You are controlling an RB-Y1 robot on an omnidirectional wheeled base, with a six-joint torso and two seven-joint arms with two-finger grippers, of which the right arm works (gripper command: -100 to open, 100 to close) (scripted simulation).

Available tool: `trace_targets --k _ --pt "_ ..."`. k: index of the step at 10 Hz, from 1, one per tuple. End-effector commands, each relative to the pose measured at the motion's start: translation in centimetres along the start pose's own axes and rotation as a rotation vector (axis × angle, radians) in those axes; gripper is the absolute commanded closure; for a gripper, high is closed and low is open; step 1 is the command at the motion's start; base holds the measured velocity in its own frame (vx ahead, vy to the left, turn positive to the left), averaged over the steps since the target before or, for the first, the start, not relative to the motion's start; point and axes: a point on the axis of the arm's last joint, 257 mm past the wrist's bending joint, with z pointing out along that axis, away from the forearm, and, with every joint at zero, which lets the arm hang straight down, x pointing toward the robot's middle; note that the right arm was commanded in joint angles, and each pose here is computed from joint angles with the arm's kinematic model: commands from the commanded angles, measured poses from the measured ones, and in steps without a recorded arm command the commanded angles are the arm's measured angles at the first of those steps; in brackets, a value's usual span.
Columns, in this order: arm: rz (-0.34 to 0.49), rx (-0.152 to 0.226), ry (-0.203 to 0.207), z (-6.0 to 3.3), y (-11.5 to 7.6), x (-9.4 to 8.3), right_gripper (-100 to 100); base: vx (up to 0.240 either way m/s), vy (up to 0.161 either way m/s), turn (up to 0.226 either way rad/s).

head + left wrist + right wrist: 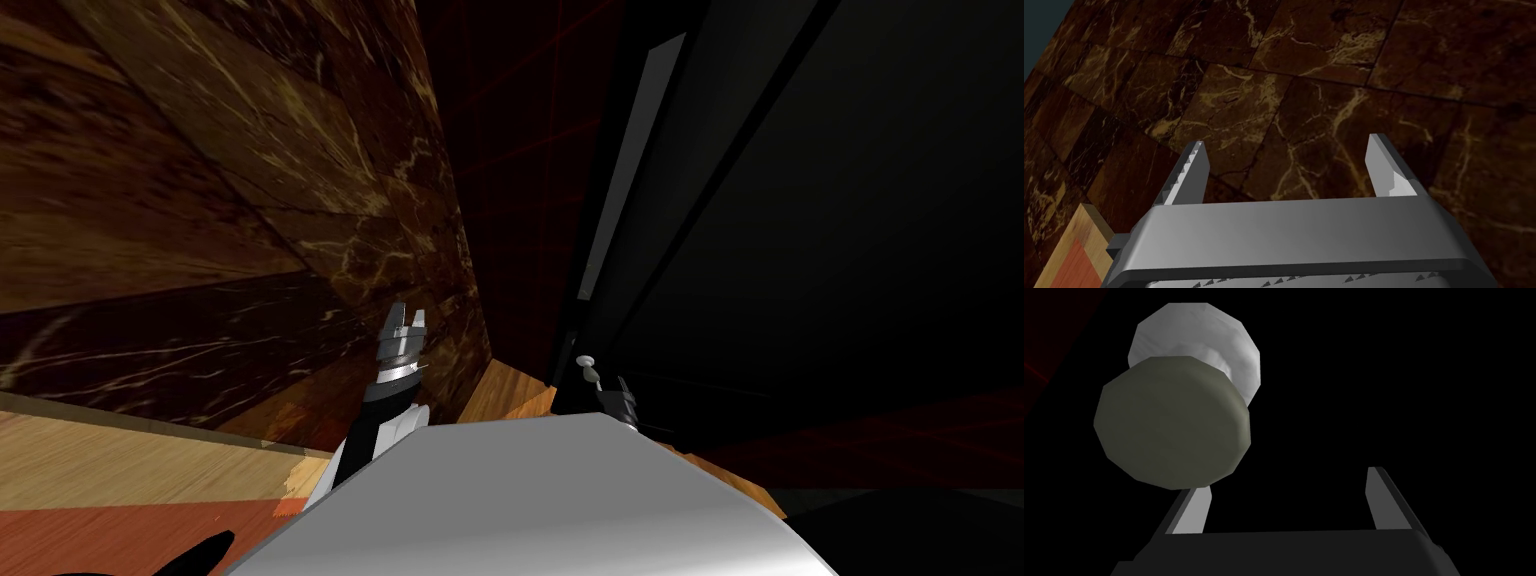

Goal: Pull the door open

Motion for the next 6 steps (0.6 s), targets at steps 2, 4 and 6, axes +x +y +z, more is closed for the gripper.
trace_targets --k 2,4,6 --pt "0.111 0.013 0.008 -0.35 -1.22 1.16 -100 -0.081 -0.003 0.058" --pt "0.153 0.013 0.006 -0.5 -1.35 1.27 -100 -0.081 0.012 0.046" --pt "0.197 0.014 0.004 -0.67 -1.48 1.39 -100 -0.047 -0.006 0.048"
